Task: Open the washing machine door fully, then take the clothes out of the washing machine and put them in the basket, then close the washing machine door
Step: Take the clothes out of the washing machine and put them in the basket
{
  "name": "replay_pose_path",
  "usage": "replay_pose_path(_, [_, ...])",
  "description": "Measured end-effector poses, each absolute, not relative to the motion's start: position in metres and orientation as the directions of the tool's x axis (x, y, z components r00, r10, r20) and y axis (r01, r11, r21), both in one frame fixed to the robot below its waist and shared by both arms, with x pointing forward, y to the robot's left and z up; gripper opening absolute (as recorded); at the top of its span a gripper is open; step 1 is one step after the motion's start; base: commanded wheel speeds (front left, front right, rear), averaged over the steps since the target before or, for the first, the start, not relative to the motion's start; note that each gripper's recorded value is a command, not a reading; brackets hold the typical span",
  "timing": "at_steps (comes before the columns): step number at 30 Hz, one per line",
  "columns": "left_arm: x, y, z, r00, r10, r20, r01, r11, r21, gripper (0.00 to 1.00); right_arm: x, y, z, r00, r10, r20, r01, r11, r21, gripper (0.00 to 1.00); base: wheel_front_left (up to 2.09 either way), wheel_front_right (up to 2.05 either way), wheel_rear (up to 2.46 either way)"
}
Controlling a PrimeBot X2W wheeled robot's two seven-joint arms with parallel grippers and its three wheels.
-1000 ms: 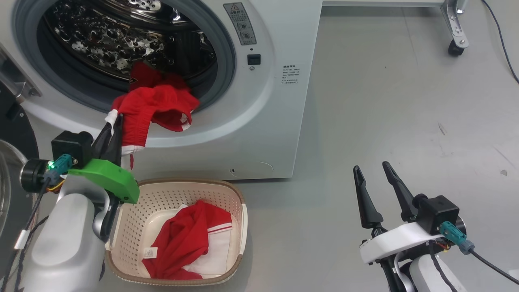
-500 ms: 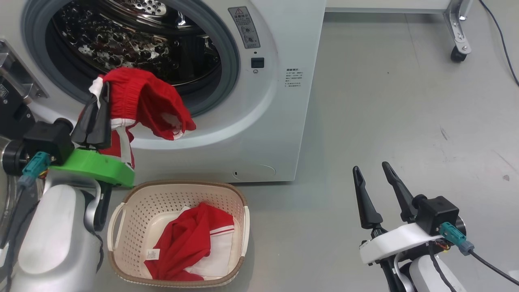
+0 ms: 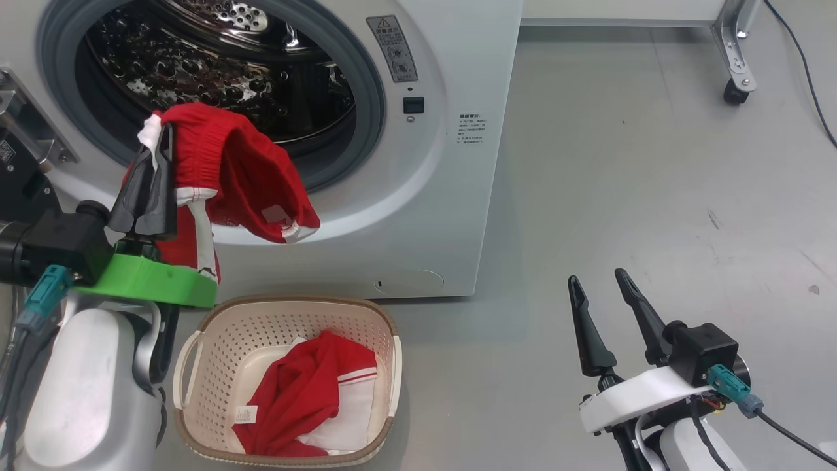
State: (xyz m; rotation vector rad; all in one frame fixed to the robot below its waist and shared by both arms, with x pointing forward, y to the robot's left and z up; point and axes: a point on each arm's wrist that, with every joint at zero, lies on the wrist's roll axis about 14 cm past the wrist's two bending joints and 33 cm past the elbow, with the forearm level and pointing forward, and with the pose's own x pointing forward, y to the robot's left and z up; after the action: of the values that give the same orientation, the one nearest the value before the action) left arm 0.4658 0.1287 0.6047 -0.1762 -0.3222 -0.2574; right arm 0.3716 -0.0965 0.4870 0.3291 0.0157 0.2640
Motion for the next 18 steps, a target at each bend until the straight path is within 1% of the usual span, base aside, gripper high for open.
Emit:
replay_pose_path(6, [0.459, 0.127, 0.619, 0.898, -0.226, 0.377, 0.284, 0.953, -0.106, 0.0, 0.371, -0.096, 0.489, 0.965, 0.26, 0.034, -0.257, 0.912, 0.32, 1.0, 0.0, 0.0, 0.0])
replay_pose_path(10, [0.455, 0.127, 0.616, 0.9, -0.226, 0.372, 0.283, 0.953, -0.107, 0.0, 0.37, -0.095, 0.49, 0.964, 0.264, 0.038, -0.262, 0.91, 0.32, 1.0, 0.0, 0.0, 0.0])
replay_pose_path(13, [0.451, 0.126, 0.601, 0.914, -0.231, 0.335, 0.282, 0.953, -0.114, 0.0, 0.369, -0.094, 0.491, 0.962, 0.269, 0.039, -0.268, 0.908, 0.322, 1.0, 0.0, 0.0, 0.0])
replay_pose_path(18, [0.443, 0.122, 0.557, 0.946, -0.249, 0.208, 0.279, 0.951, -0.132, 0.0, 0.368, -0.093, 0.488, 0.962, 0.272, 0.031, -0.267, 0.908, 0.323, 1.0, 0.0, 0.0, 0.0])
